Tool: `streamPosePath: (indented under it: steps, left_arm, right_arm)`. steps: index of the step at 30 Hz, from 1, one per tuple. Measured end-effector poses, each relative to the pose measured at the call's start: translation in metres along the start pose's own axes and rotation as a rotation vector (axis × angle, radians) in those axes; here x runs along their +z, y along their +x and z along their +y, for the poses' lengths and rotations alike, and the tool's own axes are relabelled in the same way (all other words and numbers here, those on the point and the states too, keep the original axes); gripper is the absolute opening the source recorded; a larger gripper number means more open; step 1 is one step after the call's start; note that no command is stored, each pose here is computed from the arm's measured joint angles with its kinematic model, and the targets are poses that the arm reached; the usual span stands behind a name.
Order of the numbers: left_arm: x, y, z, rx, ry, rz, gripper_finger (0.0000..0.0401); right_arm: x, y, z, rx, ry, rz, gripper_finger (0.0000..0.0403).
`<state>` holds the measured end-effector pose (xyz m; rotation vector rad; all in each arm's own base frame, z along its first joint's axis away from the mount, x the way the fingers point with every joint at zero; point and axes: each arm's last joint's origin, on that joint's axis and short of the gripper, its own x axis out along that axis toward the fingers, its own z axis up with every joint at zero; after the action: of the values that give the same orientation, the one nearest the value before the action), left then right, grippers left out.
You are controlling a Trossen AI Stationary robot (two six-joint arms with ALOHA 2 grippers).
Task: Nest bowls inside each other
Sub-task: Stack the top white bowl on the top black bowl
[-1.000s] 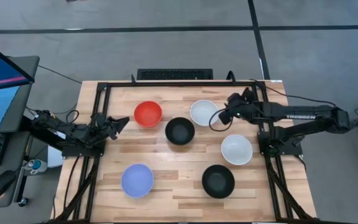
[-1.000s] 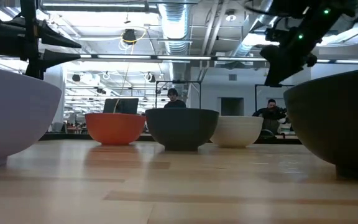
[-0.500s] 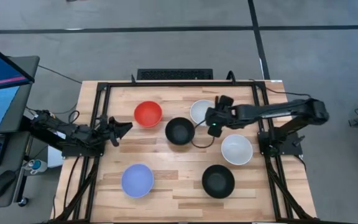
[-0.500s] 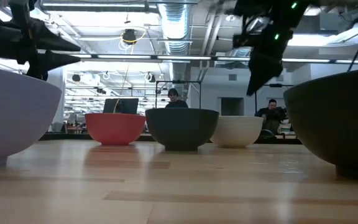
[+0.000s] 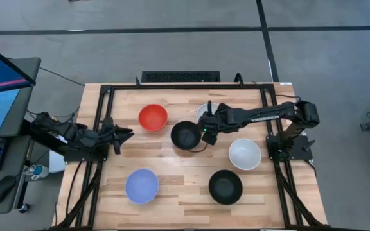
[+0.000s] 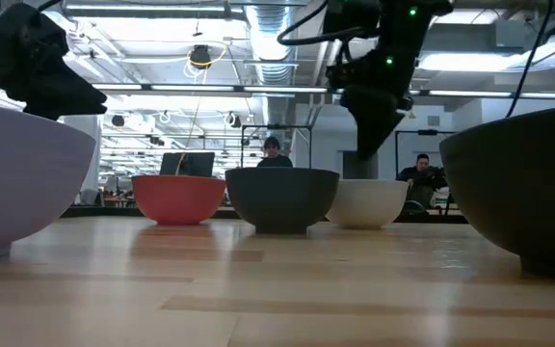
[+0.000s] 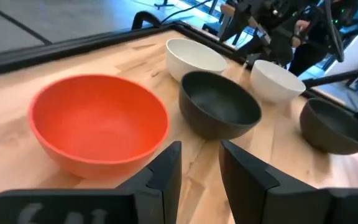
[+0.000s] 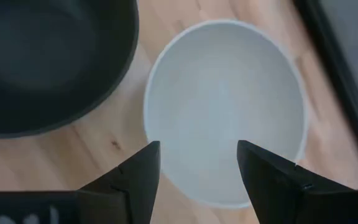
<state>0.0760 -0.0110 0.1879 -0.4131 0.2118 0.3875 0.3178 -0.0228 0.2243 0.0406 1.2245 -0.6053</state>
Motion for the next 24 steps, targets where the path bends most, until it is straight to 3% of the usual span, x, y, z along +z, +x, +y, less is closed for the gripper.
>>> streamPosePath:
  steps: [6, 17, 21, 24]
  left_arm:
    - [-0.002, 0.0, 0.003, 0.043, 0.017, 0.008, 0.0098]
    - [-0.001, 0.0, 0.005, 0.121, 0.028, -0.048, 0.0098]
    - [-0.002, 0.0, 0.005, 0.125, 0.016, -0.042, 0.0098]
    - [-0.002, 0.0, 0.006, 0.13, 0.015, -0.039, 0.0098]
  right_arm:
    - [-0.001, 0.011, 0.014, 0.072, 0.156, 0.078, 0.0237]
    - [-0.017, 0.031, 0.023, -0.002, -0.009, 0.258, 0.0237]
    - [-0.016, 0.025, 0.02, -0.045, -0.03, 0.258, 0.0237]
    - [-0.006, 0.012, 0.017, -0.052, -0.008, 0.177, 0.0237]
